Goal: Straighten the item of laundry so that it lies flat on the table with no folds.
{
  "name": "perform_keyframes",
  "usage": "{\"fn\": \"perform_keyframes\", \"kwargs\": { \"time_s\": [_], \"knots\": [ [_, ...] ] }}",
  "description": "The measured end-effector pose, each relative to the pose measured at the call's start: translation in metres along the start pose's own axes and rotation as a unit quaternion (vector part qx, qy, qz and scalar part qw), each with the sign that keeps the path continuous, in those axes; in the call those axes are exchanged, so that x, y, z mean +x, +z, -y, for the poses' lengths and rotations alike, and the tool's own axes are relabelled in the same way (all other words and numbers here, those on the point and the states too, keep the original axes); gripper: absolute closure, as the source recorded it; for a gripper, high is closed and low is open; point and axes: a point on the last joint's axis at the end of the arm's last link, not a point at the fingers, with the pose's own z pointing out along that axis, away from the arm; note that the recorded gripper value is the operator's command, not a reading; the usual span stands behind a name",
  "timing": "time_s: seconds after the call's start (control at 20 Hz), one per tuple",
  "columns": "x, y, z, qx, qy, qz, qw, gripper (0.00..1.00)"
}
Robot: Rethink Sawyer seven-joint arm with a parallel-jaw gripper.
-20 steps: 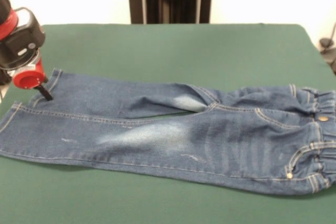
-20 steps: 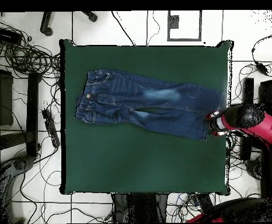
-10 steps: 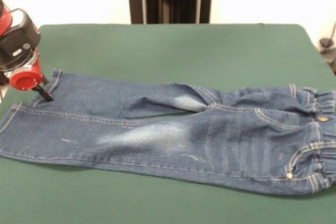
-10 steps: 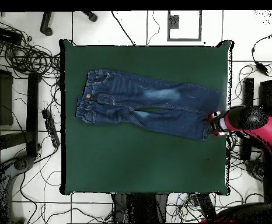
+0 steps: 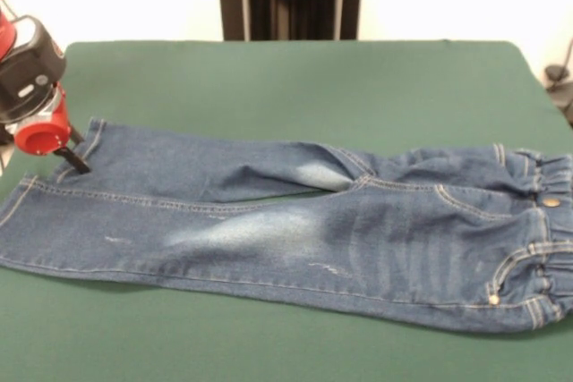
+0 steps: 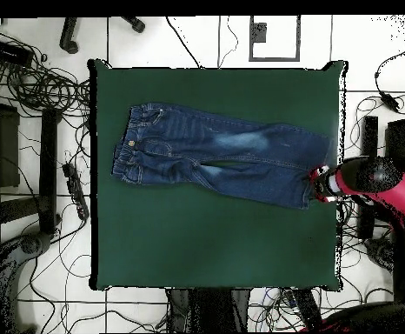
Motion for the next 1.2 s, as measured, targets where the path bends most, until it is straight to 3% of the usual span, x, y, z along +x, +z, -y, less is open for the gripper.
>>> {"fn": "perform_keyframes", "kwargs": {
  "time_s": [0.2,0.25,1.2],
  "knots": [
    [-0.001,-0.001,-0.004,0.013,-0.004,-0.003,0.9999,0.0],
    [-0.001,-0.001,-0.007,0.015,-0.005,-0.004,0.9999,1.0],
    [0.004,0.002,-0.018,0.02,-0.013,-0.003,0.9997,1.0]
  ]
}}
